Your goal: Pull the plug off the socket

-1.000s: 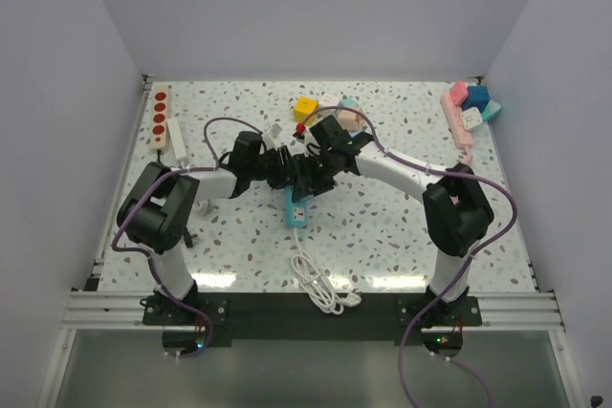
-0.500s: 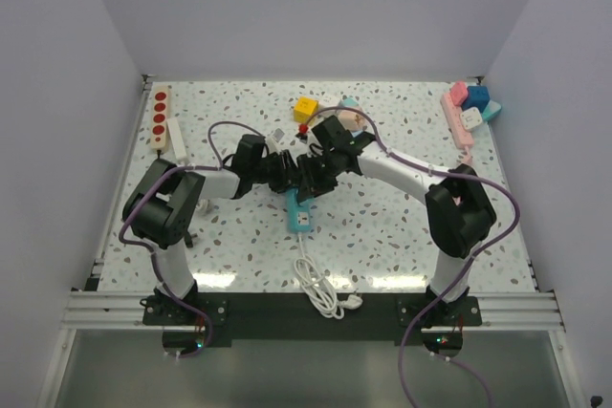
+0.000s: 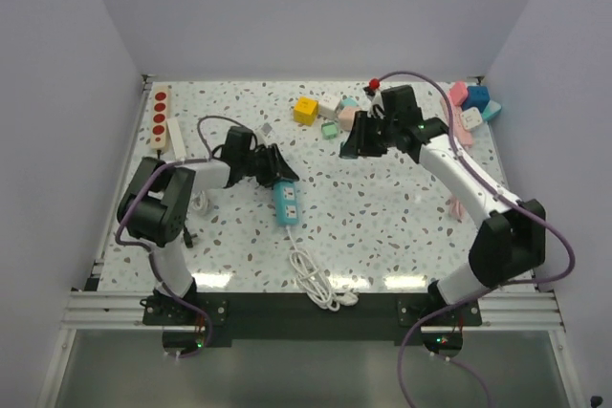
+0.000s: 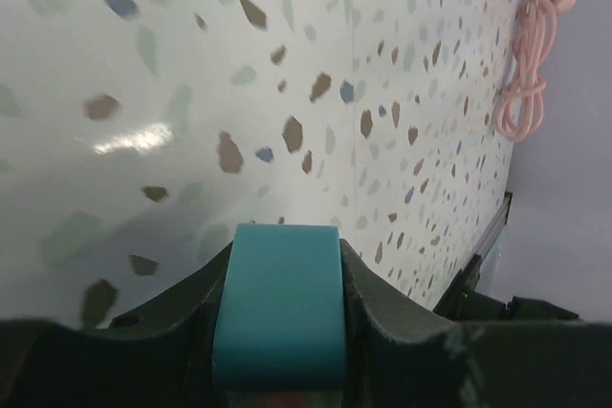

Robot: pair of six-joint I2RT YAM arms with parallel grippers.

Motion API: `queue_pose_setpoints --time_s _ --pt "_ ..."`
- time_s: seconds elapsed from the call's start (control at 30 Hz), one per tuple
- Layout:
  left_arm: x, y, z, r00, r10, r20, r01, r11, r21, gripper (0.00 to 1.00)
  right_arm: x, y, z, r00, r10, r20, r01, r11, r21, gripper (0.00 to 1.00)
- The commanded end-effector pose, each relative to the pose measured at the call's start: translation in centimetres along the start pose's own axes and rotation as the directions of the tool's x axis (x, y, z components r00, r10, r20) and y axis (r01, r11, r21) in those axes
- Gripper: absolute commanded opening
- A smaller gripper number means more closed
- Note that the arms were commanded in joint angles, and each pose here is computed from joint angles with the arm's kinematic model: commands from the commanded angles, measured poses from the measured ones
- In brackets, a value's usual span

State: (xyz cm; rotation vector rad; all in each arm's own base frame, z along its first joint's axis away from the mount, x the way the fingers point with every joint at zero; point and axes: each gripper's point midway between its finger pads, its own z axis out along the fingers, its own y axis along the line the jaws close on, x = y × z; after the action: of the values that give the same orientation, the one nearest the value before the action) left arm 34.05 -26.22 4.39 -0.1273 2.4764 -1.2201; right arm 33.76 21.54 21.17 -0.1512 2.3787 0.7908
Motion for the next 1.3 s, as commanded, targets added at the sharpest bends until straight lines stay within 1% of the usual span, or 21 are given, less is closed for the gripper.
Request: queue_pose_setpoints --time_s 0.0,0.03,0.07,0.1,0.17,0.2,0.23,0.27,0.3,0.4,0.57,0.7,0.87,0.9,0.93,1.0,1.03,1.13,1.2,1.23,1.27 --pt "-9.2 -1.4 -4.9 0.976 0.128 0.176 -0.125 0.992 -0.029 0.0 -0.6 -5.0 2.1 0.999 0.052 -0.014 -0.048 0.976 0.215 0.0" --pt "-9.0 0.1 -6.0 0.987 0.092 0.13 -0.08 0.992 -0.098 0.0 -1.5 -6.4 2.0 0.998 0.055 0.015 -0.057 0.961 0.271 0.0" --pt "-10.6 1.5 -7.0 0.984 0.1 0.149 -0.074 0.983 -0.169 0.0 -1.8 -7.1 1.9 0.998 0.066 0.012 -0.067 0.953 0.295 0.0" --pt "-14.5 1.8 -9.3 0.964 0.166 0.206 -0.12 0.968 -0.22 0.0 -2.4 -7.7 2.5 0.997 0.076 0.016 -0.077 0.945 0.317 0.0" --pt "-15.8 3.7 -11.7 0.972 0.158 0.173 -0.099 0.947 -0.306 0.0 -3.2 -9.2 2.7 0.995 0.098 0.031 -0.103 0.928 0.359 0.0" --pt "-19.4 4.7 -13.6 0.957 0.204 0.207 -0.115 0.92 -0.375 0.0 -3.6 -9.6 3.1 0.993 0.117 0.034 -0.121 0.923 0.366 0.0" --pt "-19.2 5.7 -14.3 0.969 0.185 0.166 -0.099 0.899 -0.426 0.0 -3.7 -10.0 3.5 0.991 0.125 0.036 -0.13 0.918 0.374 0.0" --pt "-20.5 8.1 -15.1 0.969 0.177 0.17 -0.072 0.866 -0.495 0.0 -4.0 -10.7 3.6 0.99 0.132 0.049 -0.14 0.907 0.397 0.0" --pt "-23.3 8.1 -17.1 0.952 0.218 0.213 -0.074 0.844 -0.531 0.0 -4.5 -10.7 3.9 0.988 0.144 0.059 -0.156 0.907 0.392 0.0" --pt "-26.1 10.8 -19.1 0.951 0.219 0.22 -0.031 0.773 -0.634 0.0 -5.2 -11.7 5.7 0.981 0.184 0.066 -0.195 0.897 0.396 0.0" --pt "-28.4 15.7 -19.5 0.957 0.203 0.208 0.014 0.685 -0.728 0.0 -6.0 -12.3 9.9 0.972 0.234 0.024 -0.228 0.911 0.345 0.0" --pt "-28.9 19.0 -20.4 0.958 0.178 0.224 0.057 0.648 -0.76 0.0 -8.0 -10.5 12.0 0.971 0.239 0.008 -0.234 0.944 0.232 0.0" --pt "-28.7 21.7 -20.6 0.962 0.139 0.236 0.098 0.629 -0.771 0.02 -8.2 -10.5 14.1 0.968 0.25 -0.028 -0.239 0.95 0.2 0.0" --pt "-28.9 21.8 -20.7 0.959 0.141 0.245 0.104 0.629 -0.77 0.07 -8.2 -10.8 14.7 0.966 0.256 -0.034 -0.244 0.949 0.202 0.0" --pt "-29.0 21.6 -20.7 0.957 0.149 0.247 0.099 0.634 -0.767 0.2 -8.1 -11.1 15.1 0.965 0.261 -0.038 -0.248 0.947 0.205 0.0" --pt "-29.0 21.0 -20.4 0.954 0.146 0.262 0.104 0.658 -0.746 0.37 -8.6 -11.0 15.6 0.963 0.267 -0.034 -0.255 0.945 0.203 0.0" --pt "-29.4 20.7 -20.3 0.948 0.158 0.276 0.101 0.674 -0.732 0.54 -8.0 -11.7 16.6 0.959 0.28 -0.052 -0.263 0.941 0.215 0.0" --pt "-29.3 18.7 -19.9 0.939 0.163 0.304 0.089 0.736 -0.671 0.74 -8.1 -12.1 18.2 0.954 0.295 -0.056 -0.278 0.937 0.21 0.01" --pt "-29.3 16.7 -20.3 0.926 0.174 0.334 0.081 0.775 -0.627 0.8 -8.9 -12.1 18.7 0.953 0.3 -0.04 -0.287 0.938 0.195 0.08" --pt "-29.3 16.0 -20.5 0.921 0.179 0.347 0.079 0.785 -0.614 0.86 -8.5 -12.5 19.5 0.951 0.306 -0.048 -0.291 0.935 0.202 0.21" --pt "-29.0 14.6 -21.0 0.914 0.184 0.36 0.072 0.803 -0.592 0.88 -8.7 -12.5 19.7 0.949 0.312 -0.044 -0.297 0.934 0.199 0.28"
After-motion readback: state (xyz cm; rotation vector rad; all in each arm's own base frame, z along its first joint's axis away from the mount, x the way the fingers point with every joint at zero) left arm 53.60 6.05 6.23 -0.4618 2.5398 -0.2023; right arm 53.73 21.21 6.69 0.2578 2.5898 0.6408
